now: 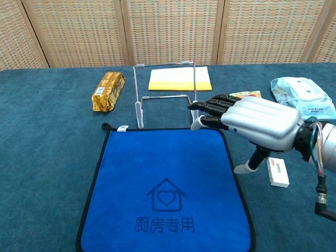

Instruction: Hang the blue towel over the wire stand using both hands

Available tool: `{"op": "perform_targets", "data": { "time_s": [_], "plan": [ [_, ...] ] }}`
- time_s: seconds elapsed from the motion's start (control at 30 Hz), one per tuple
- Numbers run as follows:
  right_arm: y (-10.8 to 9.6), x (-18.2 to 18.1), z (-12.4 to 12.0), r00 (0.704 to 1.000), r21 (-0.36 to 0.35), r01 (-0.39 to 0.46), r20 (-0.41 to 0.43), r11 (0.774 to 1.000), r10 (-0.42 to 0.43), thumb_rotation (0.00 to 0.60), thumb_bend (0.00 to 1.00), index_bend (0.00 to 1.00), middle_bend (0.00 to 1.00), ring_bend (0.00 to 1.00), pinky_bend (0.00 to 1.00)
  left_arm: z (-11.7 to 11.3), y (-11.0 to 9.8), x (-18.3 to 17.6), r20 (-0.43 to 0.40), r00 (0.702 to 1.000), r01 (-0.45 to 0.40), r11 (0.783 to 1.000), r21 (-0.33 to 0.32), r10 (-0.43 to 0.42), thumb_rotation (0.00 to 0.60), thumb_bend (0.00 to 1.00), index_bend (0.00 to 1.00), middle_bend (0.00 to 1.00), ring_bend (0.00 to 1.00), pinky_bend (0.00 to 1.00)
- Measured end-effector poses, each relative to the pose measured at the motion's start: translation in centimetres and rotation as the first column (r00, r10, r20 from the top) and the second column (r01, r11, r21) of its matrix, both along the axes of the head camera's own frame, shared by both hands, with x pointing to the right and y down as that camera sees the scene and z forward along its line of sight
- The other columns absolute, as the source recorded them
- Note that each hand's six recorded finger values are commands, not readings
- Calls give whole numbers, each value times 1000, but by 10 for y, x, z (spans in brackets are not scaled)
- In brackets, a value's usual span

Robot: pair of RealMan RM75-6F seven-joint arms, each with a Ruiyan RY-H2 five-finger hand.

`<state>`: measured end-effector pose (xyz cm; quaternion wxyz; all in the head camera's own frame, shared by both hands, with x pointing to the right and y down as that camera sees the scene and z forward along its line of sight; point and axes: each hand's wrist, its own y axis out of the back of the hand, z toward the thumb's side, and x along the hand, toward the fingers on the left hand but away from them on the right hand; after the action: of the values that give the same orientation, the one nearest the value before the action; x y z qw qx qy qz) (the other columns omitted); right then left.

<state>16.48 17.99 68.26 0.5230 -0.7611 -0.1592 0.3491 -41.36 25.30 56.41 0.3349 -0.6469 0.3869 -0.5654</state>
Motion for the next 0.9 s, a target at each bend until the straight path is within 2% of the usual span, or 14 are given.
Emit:
{"op": "perform_targets", "data": {
  "time_s": [0.3,0.53,0.9],
  "plan": [
    [-8,-2,12,999,25,20,-38,1000,-19,600,0,209,40,0,5,2,-1,-1,-4,1000,4,1000,-12,-4,600,26,0,0,0,0],
    [-11,2,29,992,71,64,-110,995,-56,600,0,216,51,0,25,7,-2,-1,0,1000,8,999,-32,-8,600,27,0,0,0,0],
    [-8,-1,34,992,63,74,-104,995,-67,600,0,216,51,0,40,10,-3,-2,3,1000,9,999,-44,-9,600,28,0,0,0,0]
  ]
}}
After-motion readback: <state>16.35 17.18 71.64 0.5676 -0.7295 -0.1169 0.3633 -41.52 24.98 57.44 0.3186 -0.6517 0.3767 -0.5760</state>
